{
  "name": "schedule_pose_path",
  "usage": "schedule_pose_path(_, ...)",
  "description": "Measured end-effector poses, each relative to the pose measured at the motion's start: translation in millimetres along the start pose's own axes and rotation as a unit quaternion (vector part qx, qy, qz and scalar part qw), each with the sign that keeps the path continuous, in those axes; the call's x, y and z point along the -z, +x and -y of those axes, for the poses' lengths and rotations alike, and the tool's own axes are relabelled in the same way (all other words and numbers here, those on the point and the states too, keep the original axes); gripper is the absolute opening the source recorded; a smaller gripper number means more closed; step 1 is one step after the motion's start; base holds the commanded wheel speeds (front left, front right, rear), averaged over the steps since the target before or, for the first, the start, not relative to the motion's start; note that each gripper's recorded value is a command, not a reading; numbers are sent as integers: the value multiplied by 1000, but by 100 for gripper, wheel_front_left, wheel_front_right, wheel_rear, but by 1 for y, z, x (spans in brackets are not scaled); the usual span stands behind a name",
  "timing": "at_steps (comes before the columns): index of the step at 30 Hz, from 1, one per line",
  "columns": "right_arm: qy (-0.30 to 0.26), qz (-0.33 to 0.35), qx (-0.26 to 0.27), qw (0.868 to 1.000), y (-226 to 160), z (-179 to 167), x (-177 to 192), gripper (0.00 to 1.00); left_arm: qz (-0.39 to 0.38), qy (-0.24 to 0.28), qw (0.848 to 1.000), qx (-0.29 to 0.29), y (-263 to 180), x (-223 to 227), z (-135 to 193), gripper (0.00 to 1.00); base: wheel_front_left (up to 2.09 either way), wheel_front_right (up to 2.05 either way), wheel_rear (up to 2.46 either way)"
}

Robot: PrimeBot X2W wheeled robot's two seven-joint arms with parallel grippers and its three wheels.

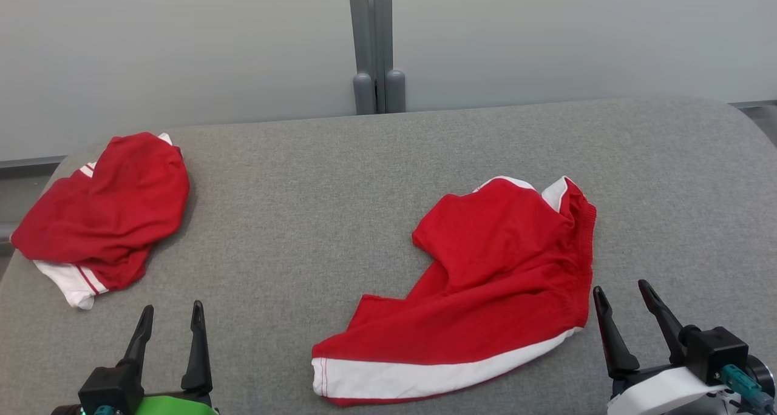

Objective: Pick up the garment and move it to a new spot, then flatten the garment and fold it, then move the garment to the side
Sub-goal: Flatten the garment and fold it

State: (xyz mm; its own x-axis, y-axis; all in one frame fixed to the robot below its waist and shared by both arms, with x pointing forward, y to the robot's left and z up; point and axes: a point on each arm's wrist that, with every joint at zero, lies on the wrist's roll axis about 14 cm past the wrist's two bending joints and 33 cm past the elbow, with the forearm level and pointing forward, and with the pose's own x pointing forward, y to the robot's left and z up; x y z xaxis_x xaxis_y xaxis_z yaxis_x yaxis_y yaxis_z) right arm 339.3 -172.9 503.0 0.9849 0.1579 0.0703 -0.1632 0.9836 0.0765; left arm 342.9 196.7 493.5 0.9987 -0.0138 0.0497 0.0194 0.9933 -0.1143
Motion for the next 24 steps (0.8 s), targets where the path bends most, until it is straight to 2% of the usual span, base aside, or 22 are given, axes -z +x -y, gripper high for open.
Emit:
schedule_pose_path(5,1,-4,1,1000,0,1,3,100,-5,-1,1000,4,-1,3,3,100,0,0,0)
schedule_pose_path(12,1,-38,5,999,-3,7,22,100,-46,-8,997,53,-6,29,36,100,0,0,0)
schedule_pose_path(24,-9,-148,-19,989,-10,13,83,100,-160,-34,976,143,-37,95,99,100,0,0,0)
